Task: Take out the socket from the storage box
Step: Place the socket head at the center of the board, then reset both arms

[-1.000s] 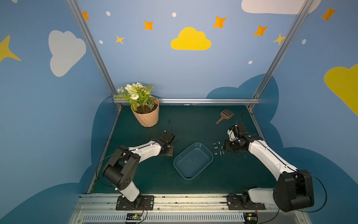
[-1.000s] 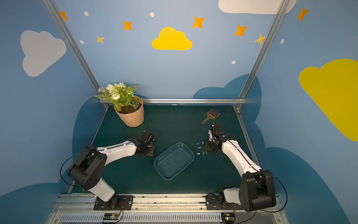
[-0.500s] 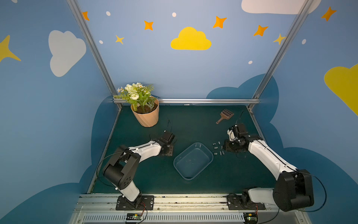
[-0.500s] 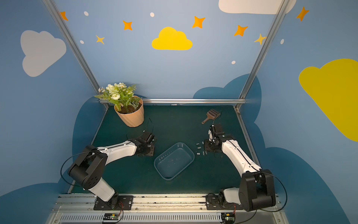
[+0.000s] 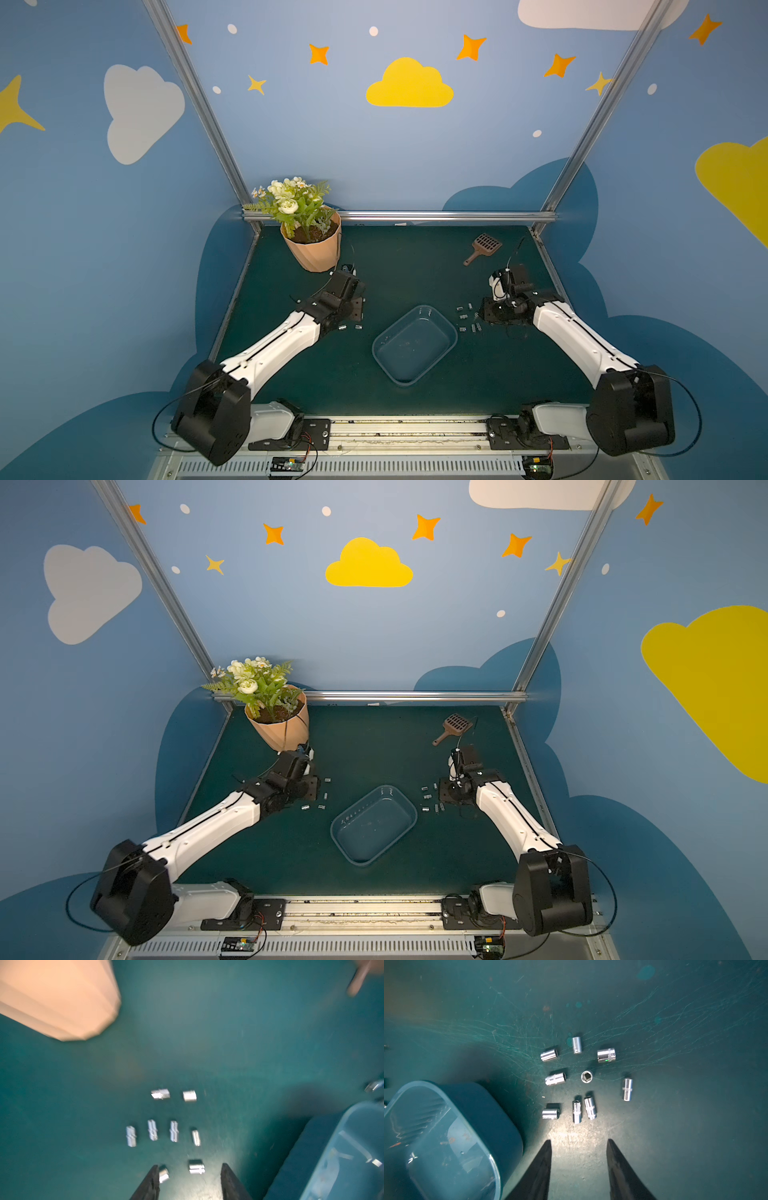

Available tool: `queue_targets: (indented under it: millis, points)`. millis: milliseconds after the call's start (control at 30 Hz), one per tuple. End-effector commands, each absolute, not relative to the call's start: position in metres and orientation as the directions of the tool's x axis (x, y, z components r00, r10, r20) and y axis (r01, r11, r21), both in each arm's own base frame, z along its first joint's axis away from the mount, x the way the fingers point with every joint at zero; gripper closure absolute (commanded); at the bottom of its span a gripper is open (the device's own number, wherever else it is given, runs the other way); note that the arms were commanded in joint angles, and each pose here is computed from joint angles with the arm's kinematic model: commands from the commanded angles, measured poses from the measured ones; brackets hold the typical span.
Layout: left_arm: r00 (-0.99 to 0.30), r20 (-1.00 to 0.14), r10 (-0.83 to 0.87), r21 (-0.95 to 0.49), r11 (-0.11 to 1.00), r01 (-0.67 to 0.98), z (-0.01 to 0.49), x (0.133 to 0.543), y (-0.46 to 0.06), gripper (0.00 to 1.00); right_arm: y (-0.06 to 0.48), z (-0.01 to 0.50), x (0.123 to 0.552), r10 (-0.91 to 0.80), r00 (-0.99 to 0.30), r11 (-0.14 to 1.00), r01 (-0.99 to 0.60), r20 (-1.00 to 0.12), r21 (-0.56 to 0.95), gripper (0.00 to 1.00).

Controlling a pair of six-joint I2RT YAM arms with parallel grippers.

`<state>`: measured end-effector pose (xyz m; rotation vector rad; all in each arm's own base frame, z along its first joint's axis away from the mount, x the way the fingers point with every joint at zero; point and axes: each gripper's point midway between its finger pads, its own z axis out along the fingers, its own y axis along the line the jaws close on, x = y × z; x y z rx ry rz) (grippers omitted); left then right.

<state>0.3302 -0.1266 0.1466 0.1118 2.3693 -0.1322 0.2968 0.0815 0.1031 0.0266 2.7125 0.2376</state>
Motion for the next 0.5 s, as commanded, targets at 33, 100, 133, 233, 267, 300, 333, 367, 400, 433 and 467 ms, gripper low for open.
queue_targets:
  millis: [33, 100, 133, 233, 267, 300, 333, 367, 400, 433, 467]
  points:
    - [-0.602, -0.798, 0.038, 0.075, 0.996, -0.037, 0.164, 0.345, -0.061, 0.39, 0.069, 0.112, 0.321, 0.063, -0.857, 0.993, 0.002, -0.511, 0.119, 0.56]
    - [-0.526, -0.85, 0.036, 0.11, 0.988, -0.111, 0.168, 0.353, -0.034, 0.31, 0.06, 0.115, 0.332, 0.049, -0.826, 0.997, 0.012, -0.561, 0.07, 0.55]
    - [-0.488, -0.873, 0.026, 0.108, 0.984, -0.142, 0.167, 0.357, -0.022, 0.27, 0.055, 0.117, 0.337, 0.048, -0.801, 0.999, 0.025, -0.596, 0.047, 0.54]
    - [-0.408, -0.911, -0.064, 0.062, 0.955, -0.289, 0.155, 0.359, 0.018, 0.16, 0.041, 0.125, 0.344, 0.063, -0.702, 0.997, 0.071, -0.709, 0.019, 0.53]
    - [-0.392, -0.914, -0.102, 0.038, 0.942, -0.333, 0.15, 0.358, 0.031, 0.14, 0.037, 0.13, 0.346, 0.07, -0.656, 0.997, 0.08, -0.751, 0.023, 0.51]
    - [-0.38, -0.914, -0.139, 0.014, 0.928, -0.373, 0.141, 0.357, 0.043, 0.08, 0.032, 0.129, 0.345, 0.078, -0.608, 0.995, 0.095, -0.79, 0.026, 0.5]
    - [-0.365, -0.918, -0.155, 0.002, 0.919, -0.395, 0.135, 0.356, 0.051, 0.0, 0.027, 0.133, 0.347, 0.077, -0.543, 0.994, 0.108, -0.836, 0.021, 0.48]
    - [-0.349, -0.924, -0.156, 0.0, 0.913, -0.408, 0.13, 0.357, 0.057, 0.0, 0.023, 0.138, 0.35, 0.067, -0.48, 0.993, 0.117, -0.875, 0.012, 0.45]
    - [-0.34, -0.928, -0.153, 0.006, 0.906, -0.424, 0.123, 0.356, 0.062, 0.0, 0.017, 0.14, 0.349, 0.047, -0.437, 0.992, 0.125, -0.898, -0.009, 0.27]
    - [-0.336, -0.93, -0.15, 0.007, 0.905, -0.425, 0.118, 0.357, 0.064, 0.0, 0.012, 0.144, 0.35, 0.033, -0.396, 0.99, 0.14, -0.918, -0.025, 0.02]
    - [-0.321, -0.935, -0.148, 0.001, 0.907, -0.421, 0.113, 0.358, 0.065, 0.0, 0.006, 0.146, 0.35, 0.007, -0.365, 0.987, 0.15, -0.931, -0.051, 0.01]
